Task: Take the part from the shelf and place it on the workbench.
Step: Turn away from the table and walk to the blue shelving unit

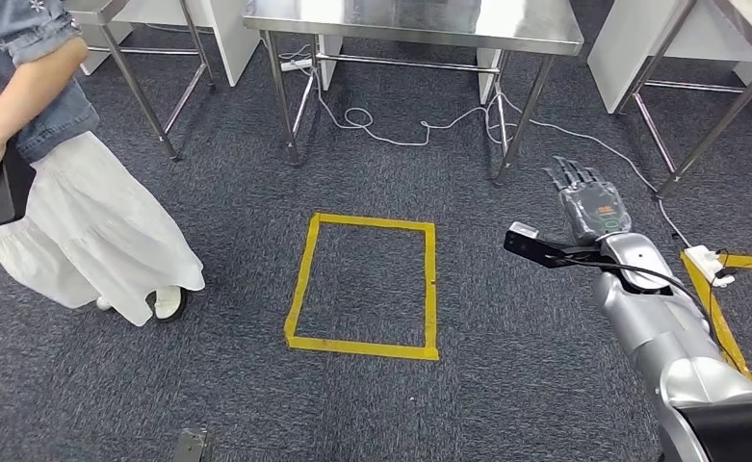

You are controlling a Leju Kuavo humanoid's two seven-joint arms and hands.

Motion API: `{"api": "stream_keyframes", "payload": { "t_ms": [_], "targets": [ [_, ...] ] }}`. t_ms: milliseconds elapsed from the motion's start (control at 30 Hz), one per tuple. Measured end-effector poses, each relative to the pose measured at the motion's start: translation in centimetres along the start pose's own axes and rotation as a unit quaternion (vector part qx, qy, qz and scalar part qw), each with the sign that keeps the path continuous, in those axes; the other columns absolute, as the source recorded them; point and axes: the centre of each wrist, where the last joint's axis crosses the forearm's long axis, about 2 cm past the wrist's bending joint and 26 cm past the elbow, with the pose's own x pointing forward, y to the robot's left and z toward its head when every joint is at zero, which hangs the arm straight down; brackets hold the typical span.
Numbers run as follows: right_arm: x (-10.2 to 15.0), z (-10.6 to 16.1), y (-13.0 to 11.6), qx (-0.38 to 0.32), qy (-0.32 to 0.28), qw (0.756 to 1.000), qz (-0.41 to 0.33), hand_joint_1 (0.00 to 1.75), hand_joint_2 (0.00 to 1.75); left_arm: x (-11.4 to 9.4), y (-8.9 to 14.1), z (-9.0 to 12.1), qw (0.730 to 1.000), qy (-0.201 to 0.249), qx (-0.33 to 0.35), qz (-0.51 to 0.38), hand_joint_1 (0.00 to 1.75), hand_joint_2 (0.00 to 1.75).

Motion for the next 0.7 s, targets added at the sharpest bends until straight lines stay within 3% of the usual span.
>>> {"api": "stream_keyframes", "payload": {
  "t_ms": [400,700],
  "targets": [
    [0.6,0.7,1.3,0.017,0.002,1.0,0.0,0.0,1.75,-0.1,-0.1,0.1,1.0,0.0,0.003,-0.003,0.0,0.0],
    [0.7,1.1,1.9,0.033,0.017,0.998,-0.043,0.0,1.75,-0.2,0.0,0.1,1.0,0.001,0.001,-0.01,0.0,0.0]
  ]
}}
